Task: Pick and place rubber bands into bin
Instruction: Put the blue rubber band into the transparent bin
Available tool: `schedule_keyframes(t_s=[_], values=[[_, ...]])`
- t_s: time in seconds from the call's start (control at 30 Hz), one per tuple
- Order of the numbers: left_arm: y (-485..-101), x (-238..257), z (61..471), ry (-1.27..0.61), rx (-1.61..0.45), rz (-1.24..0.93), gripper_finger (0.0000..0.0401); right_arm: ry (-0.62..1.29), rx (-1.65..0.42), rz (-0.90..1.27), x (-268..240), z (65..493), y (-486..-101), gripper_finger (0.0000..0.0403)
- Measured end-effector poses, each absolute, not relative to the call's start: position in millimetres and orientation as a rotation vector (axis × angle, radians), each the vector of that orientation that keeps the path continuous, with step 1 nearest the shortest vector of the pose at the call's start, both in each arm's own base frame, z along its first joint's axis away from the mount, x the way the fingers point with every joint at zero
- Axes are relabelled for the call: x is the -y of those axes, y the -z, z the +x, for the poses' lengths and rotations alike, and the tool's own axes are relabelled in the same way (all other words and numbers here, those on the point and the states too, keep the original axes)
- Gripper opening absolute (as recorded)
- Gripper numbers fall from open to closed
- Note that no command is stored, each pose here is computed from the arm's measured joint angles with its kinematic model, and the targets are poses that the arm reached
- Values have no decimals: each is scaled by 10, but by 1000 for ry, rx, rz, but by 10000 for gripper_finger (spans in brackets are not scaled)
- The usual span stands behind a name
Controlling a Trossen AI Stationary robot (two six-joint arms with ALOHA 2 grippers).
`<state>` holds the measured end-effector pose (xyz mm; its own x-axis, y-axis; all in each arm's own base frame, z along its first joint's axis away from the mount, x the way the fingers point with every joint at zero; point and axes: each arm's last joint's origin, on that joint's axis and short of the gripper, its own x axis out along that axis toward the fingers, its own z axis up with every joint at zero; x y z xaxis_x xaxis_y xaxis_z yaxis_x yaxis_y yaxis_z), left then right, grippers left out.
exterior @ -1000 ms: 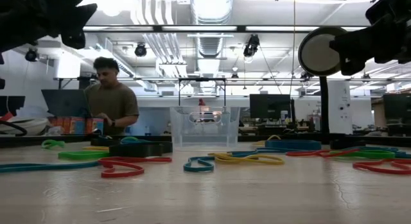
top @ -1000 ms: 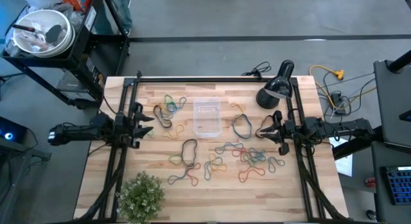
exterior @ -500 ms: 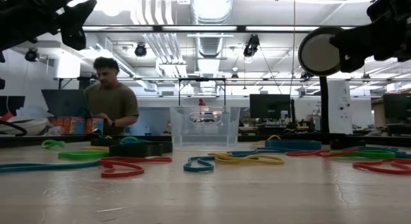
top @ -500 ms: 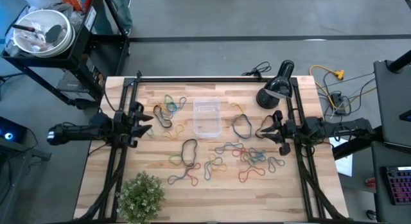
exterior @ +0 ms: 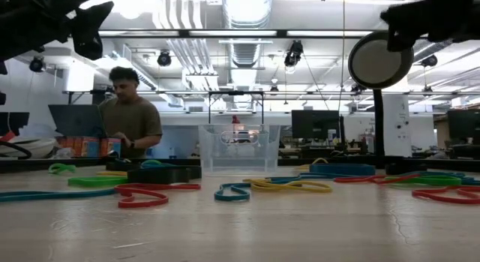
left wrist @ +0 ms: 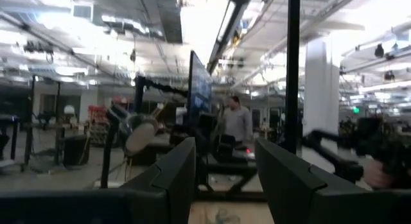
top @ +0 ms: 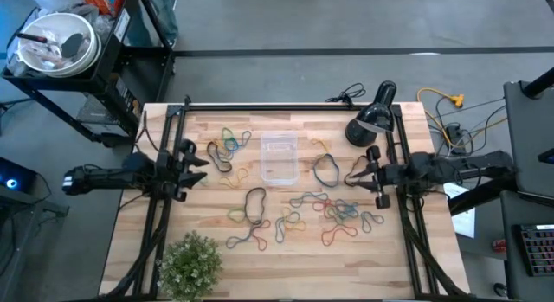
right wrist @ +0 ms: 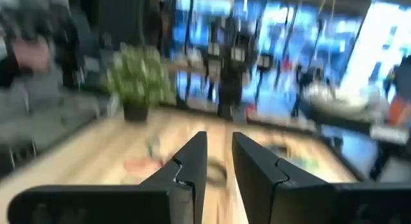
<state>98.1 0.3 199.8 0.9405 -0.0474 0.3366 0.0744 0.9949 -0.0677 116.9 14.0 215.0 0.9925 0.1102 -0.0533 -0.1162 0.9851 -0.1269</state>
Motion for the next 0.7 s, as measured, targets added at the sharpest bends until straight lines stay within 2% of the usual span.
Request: schedule_keyframes(t_s=[0.13,0.37,0.7], values=[[-1913,0,1021,73,246,-91,146,-83,-288,-68,-164,1340,-2175,68],[-1813,2,1086,81,134,-116,146,-68,-532,-64,-396,1812,-2228,68],[-1768,11,1121,110,84,-145,146,314,-979,-198,-708,2366,-2022,68]])
